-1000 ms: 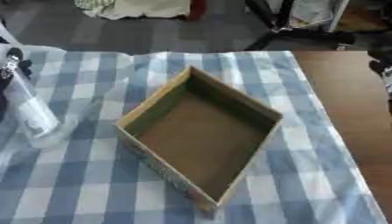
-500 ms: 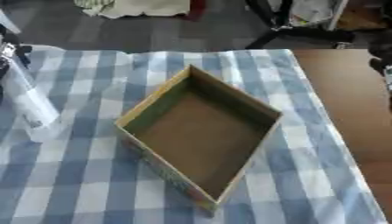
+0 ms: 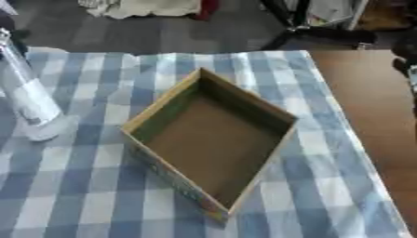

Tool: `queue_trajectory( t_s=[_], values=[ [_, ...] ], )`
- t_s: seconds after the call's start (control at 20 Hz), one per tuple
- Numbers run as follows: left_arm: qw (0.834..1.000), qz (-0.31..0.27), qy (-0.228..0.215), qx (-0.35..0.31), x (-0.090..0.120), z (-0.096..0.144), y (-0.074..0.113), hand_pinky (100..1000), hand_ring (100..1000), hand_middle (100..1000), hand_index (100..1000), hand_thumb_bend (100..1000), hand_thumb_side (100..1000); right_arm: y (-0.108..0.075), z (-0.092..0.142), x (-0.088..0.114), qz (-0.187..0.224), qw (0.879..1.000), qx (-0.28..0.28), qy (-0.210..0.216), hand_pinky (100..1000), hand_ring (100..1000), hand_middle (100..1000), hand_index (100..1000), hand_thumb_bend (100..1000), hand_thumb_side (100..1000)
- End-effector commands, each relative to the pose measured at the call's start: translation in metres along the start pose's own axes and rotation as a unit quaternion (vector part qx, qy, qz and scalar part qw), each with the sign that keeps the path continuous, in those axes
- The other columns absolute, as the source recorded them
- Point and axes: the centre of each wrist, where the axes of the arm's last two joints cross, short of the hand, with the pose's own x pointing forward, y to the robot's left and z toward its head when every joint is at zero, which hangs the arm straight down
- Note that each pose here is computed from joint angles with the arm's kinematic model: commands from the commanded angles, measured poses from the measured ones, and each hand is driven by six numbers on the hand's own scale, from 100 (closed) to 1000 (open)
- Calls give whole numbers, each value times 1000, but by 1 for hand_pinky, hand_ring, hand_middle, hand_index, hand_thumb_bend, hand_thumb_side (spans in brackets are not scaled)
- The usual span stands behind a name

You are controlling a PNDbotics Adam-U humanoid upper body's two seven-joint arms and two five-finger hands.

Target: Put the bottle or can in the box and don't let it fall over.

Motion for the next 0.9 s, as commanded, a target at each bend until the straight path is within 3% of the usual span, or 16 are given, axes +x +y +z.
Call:
queue_trajectory(
  t_s=[0.05, 0.55, 0.9],
  values=[
    [999, -6, -51, -8, 32, -11, 6, 301, 806, 203, 100, 100, 672, -3, -6, 12, 4, 1000, 5, -20, 931, 874, 1000, 830, 100, 501],
    [984, 38, -159, -67, 101, -21, -28, 285, 766, 190, 100, 100, 672, -5, -8, 13, 1, 1000, -3, -26, 930, 874, 1000, 829, 100, 499],
    [978, 63, -168, -109, 113, -25, -65, 285, 778, 193, 100, 100, 672, -10, -11, 16, -3, 999, -24, -42, 929, 872, 1000, 828, 100, 489]
  ],
)
